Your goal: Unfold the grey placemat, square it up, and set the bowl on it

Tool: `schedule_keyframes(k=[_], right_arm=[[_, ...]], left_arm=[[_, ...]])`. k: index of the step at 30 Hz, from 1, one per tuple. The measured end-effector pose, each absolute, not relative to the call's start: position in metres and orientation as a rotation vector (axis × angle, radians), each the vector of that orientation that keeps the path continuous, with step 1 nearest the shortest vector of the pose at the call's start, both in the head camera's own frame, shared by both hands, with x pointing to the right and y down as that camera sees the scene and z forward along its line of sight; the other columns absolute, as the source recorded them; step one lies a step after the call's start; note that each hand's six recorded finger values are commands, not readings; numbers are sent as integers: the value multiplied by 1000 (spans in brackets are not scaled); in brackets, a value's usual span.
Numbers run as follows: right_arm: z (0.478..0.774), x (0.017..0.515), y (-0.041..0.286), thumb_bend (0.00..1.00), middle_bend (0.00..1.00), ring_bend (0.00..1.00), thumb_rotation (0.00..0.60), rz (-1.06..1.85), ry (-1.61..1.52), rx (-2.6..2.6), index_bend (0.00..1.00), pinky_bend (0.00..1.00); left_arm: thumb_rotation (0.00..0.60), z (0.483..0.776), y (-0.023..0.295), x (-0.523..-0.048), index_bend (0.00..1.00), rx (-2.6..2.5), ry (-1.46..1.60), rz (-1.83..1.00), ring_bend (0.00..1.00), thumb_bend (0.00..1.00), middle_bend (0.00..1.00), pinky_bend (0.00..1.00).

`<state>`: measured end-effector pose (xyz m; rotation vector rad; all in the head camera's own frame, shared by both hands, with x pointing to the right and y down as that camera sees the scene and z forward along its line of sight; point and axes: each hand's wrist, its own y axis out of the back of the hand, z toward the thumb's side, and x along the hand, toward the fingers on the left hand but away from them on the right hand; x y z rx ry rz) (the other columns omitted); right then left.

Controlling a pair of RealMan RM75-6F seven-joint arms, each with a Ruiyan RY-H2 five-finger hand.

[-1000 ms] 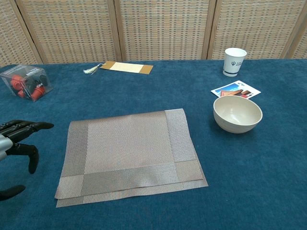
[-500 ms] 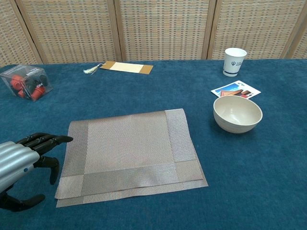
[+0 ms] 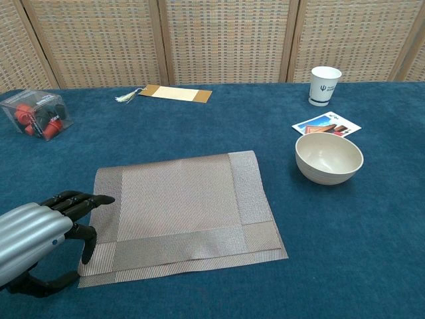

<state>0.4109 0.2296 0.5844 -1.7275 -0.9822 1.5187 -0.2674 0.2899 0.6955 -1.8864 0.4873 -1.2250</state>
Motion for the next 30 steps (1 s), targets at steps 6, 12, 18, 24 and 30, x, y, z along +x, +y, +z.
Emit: schedule_keyframes(k=[6,12,18,24,30], right_arm=[[583,411,229,80,0,0,600,1513,-989,-1730,81,0],[582,411,229,79,0,0,600,1508,-992,-1734,81,0],[582,410,230,79,0,0,600,1505,-992,-1738,81,0],[581,410,229,79,0,0,600,1503,-994,-1739,81,0],[581,411,229,79,0,0,600,1502,-1000,-1740,81,0]], left_arm=[[600,699,291,-264,543,-1887,478,-1229,0,400,0,0],[600,700,290,-266,580,-1883,484,-1239,0,422,0,0],[600,699,289,-266,594,-1883,492,-1234,0,530,0,0],[600,696,285,-266,597,-1876,501,-1232,0,564,0,0],[600,690,276,-267,597,-1866,527,-1228,0,571,0,0]])
